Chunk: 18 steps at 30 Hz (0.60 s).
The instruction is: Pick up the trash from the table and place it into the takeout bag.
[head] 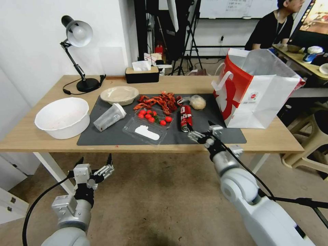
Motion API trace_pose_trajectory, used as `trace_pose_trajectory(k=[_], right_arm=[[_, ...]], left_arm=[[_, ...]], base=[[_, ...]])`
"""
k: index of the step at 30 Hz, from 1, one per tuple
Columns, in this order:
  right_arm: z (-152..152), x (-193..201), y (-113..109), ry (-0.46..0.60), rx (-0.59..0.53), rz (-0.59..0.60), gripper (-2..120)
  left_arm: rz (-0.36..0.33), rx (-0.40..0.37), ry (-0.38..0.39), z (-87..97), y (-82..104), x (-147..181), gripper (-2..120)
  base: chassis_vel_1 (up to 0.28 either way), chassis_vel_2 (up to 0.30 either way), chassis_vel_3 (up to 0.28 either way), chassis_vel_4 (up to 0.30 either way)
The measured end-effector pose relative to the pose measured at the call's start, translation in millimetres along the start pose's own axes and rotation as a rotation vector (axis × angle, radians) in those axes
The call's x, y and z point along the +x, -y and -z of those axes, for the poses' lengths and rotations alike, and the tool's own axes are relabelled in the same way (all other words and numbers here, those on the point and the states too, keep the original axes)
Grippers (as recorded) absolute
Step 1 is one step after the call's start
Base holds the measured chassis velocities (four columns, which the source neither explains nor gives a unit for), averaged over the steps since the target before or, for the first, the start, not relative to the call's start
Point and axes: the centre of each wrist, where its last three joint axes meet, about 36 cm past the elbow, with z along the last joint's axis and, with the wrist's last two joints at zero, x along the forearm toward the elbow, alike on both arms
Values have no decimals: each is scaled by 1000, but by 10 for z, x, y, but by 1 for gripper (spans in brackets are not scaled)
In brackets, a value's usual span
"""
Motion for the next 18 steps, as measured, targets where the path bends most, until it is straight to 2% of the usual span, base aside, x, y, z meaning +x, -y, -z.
trace_pose_trajectory(k=[9, 11, 18], right_arm=[[8, -222, -173, -86, 45, -50, 100], [39, -339, -227, -137, 66, -79, 100], [133, -510, -290, -192, 62, -91, 100]], left_arm=[[8, -1, -3, -12, -10, 2, 100], [12, 0, -3, -19, -15, 1, 100], [20, -1, -2, -34, -29, -3, 100]], base=[[0, 0, 0, 0], [0, 0, 0, 0], [0, 0, 0, 0]])
